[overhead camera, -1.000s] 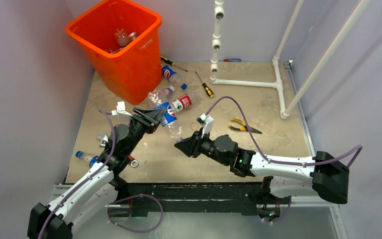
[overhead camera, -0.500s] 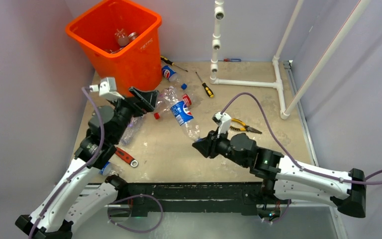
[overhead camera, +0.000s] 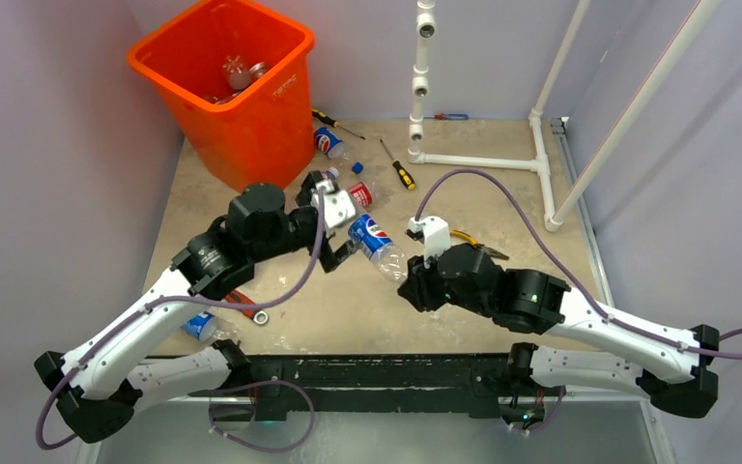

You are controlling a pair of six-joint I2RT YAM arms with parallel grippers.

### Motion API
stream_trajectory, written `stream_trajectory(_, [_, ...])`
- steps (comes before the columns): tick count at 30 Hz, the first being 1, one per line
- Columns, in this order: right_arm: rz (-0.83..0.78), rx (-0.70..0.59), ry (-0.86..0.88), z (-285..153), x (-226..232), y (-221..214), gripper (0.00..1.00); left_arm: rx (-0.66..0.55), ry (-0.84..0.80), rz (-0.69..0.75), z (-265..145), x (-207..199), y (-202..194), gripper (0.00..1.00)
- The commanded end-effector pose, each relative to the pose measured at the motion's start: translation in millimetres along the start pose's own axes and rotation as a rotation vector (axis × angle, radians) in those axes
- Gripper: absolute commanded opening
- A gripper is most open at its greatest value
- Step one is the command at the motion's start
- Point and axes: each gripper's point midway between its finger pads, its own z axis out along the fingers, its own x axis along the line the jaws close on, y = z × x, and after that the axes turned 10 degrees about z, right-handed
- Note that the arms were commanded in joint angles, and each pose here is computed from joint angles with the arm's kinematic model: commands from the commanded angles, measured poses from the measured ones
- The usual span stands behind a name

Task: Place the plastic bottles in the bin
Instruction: Place the plastic bottle in the trash bin.

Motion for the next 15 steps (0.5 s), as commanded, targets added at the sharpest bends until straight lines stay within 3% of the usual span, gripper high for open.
stream_trajectory(1, [-0.037,-0.049,0.024,-21.1,3.1,20.0,0.0,-0.035,-0.099,0.384,-25.6,-12.2,1.4,0.99])
stream_trajectory(6, [-0.064,-0.014,0.065,-13.9,12.9,14.9,0.0,-0.087,-0.13,0.525,-32.1,-14.3,12.2,0.99])
stream_trajectory(15, [-0.126,-0.044,0.226,-25.2,42.1,27.0,0.0,0.027,-0.211,0.619,-5.5,-38.3,-25.5,0.99])
